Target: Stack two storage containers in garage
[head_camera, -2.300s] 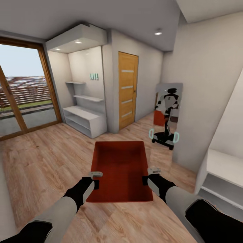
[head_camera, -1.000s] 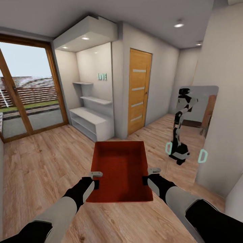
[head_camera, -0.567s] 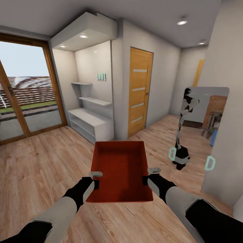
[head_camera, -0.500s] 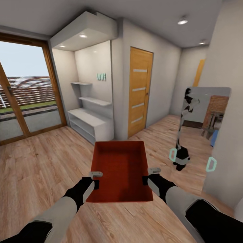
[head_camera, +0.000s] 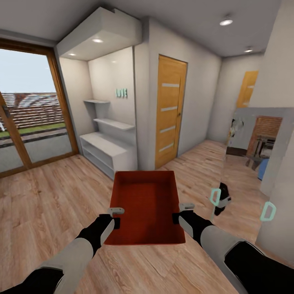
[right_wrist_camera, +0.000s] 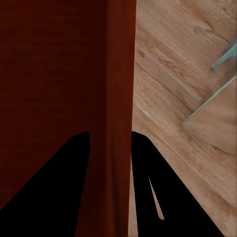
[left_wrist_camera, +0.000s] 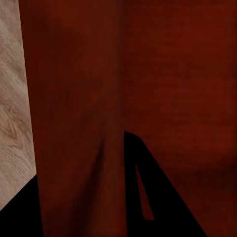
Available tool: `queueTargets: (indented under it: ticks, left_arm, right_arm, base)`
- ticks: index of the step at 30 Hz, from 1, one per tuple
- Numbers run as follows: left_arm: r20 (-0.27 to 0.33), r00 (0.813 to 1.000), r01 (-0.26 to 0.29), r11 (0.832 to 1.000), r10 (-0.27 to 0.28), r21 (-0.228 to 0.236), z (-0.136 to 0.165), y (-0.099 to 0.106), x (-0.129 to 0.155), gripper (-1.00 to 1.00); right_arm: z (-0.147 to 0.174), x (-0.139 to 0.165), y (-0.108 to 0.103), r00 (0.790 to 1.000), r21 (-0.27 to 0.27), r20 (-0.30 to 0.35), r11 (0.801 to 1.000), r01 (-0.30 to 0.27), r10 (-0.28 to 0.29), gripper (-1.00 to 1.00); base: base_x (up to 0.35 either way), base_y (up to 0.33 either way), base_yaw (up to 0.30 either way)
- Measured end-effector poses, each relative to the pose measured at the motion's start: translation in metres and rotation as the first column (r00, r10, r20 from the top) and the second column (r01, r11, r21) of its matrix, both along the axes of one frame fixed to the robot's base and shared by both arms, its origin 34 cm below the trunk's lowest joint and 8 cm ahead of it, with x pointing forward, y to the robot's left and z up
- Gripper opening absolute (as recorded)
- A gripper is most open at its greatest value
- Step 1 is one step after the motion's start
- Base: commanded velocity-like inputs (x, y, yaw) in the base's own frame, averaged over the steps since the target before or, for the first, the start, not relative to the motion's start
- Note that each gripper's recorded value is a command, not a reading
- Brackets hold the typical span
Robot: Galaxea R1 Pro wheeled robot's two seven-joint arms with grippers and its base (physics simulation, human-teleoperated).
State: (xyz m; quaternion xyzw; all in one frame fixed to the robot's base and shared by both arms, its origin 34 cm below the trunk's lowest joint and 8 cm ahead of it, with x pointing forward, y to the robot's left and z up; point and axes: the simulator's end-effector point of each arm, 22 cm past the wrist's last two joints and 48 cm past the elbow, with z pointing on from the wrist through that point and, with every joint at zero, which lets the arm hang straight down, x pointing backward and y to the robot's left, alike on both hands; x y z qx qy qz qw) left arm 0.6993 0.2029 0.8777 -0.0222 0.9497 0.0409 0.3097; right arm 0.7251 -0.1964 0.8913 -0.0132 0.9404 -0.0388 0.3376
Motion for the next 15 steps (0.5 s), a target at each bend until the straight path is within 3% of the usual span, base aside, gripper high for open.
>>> queueTargets:
  ticks: [15]
  left_arm:
    - [0.0,1.0,0.0,1.0,0.0,0.0,0.0,0.0,0.0,-1.0]
  right_arm:
    - [0.0001,0.0001,0.0,1.0,0.0,0.0,1.0,0.0,0.0,-1.0]
  base:
    - [0.322,0.0,0.0]
